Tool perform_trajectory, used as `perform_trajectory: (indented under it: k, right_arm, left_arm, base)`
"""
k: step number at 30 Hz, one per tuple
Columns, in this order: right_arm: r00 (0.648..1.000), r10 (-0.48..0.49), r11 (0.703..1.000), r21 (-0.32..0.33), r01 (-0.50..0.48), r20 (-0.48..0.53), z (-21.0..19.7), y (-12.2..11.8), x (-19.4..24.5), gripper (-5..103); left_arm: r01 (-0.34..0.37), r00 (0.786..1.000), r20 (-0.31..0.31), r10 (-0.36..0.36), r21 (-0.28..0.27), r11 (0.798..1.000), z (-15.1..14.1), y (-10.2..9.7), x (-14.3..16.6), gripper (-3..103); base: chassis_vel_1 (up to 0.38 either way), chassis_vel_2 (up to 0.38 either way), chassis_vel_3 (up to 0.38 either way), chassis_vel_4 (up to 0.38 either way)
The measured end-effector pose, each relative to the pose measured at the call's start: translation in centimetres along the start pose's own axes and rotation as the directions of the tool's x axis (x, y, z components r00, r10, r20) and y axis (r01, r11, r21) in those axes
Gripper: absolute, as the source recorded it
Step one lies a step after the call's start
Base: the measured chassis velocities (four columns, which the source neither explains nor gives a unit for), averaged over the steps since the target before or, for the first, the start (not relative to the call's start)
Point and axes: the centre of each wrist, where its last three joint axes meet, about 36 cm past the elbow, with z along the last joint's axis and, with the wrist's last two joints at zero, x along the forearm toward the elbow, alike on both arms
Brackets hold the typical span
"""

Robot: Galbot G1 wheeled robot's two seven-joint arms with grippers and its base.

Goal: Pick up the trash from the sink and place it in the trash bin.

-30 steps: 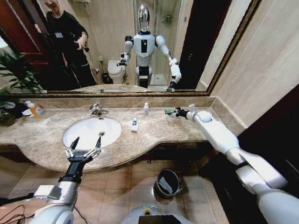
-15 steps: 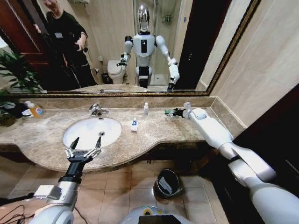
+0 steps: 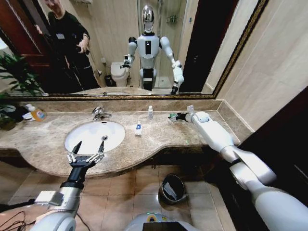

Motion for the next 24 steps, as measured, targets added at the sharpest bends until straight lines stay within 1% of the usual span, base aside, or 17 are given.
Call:
perform_trajectory:
  k: [7, 16, 20, 24]
  right_arm:
    - [1.0, 0.021, 1.0, -0.001, -0.021, 0.007, 0.3, -0.4, -0.2, 100]
    - [1.0, 0.0, 1.0, -0.008, 0.0, 0.019, 0.9, -0.1, -0.4, 100]
    - [1.0, -0.009, 1.0, -0.002, 0.009, 0.024, 1.4, 0.2, -0.5, 100]
    - [1.0, -0.017, 1.0, 0.018, 0.017, 0.025, 1.7, 0.5, -0.2, 100]
  left_arm:
    - [0.0, 1.0, 0.0, 0.0, 0.0, 1.0, 0.0, 0.0, 0.0, 100]
    - [0.0, 1.0, 0.0, 0.0, 0.0, 1.0, 0.0, 0.0, 0.0, 100]
    - [0.0, 1.0, 0.0, 0.0, 0.0, 1.0, 0.0, 0.0, 0.0, 100]
    - [0.0, 1.0, 0.0, 0.0, 0.0, 1.0, 0.0, 0.0, 0.0, 100]
  base:
    - [0.0, 0.0, 0.0, 0.0]
    - [0.0, 0.0, 0.0, 0.0]
    - [0.0, 0.0, 0.0, 0.0]
    - [0.0, 0.0, 0.0, 0.0]
